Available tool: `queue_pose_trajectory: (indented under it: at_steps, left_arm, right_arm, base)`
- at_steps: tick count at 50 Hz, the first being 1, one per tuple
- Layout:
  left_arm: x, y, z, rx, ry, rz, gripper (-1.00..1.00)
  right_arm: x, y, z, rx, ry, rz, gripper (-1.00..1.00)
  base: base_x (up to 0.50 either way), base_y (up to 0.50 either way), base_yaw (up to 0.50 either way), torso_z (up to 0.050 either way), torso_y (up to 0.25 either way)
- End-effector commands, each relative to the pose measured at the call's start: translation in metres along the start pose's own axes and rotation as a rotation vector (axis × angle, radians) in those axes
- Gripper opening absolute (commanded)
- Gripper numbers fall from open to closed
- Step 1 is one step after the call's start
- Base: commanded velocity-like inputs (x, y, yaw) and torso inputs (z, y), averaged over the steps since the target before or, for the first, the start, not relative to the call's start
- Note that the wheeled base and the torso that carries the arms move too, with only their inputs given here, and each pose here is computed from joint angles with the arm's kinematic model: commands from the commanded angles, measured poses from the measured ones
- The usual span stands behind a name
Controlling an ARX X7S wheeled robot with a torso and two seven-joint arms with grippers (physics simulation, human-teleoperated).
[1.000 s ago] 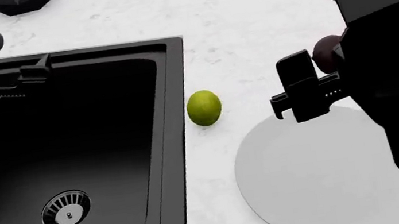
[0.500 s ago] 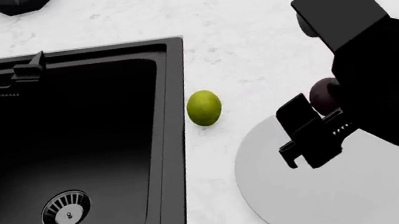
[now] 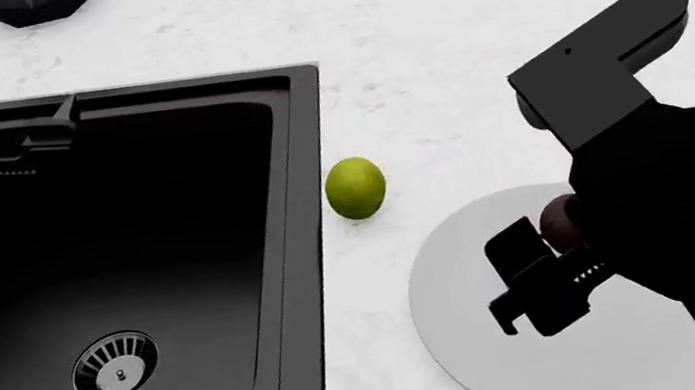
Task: Pick the beet from the sink and place it on the plate located on the counter
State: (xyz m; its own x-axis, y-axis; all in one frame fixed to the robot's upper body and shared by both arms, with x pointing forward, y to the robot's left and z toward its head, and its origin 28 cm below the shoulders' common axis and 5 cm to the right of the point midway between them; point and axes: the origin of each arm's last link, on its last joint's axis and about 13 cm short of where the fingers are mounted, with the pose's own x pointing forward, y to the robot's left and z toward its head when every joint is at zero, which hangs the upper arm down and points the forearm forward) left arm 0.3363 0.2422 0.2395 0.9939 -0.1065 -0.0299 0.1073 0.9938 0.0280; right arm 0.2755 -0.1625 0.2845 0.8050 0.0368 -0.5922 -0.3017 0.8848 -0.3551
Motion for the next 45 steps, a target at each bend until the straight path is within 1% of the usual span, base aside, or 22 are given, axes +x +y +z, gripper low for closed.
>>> queue_pose_trajectory:
  at_steps: [1, 10, 25, 45]
  left_arm:
    - [-0.001, 0.001, 0.0, 0.003, 0.004, 0.004, 1.0]
    - [-0.002, 0.002, -0.001, 0.005, 0.01, 0.01, 1.0]
    - [-0.002, 0.003, -0.002, 0.013, 0.011, 0.012, 1.0]
    - [-0.002, 0.005, -0.003, 0.015, 0.014, 0.018, 1.0]
  right_arm:
    - [0.021, 0.002, -0.007, 0.011, 0.015, 0.002, -1.0]
    - [0.035, 0.007, -0.011, 0.018, 0.02, 0.018, -1.0]
    - [0.048, 0.009, -0.022, 0.039, 0.039, 0.03, -1.0]
    - [0.063, 0.014, -0.028, 0.043, 0.057, 0.047, -1.0]
  base:
    - [0.0, 0.0, 0.0, 0.0, 0.0]
    - [0.0, 0.0, 0.0, 0.0, 0.0]
    - [0.0, 0.0, 0.0, 0.0, 0.0]
    - [0.0, 0.0, 0.0, 0.0, 0.0]
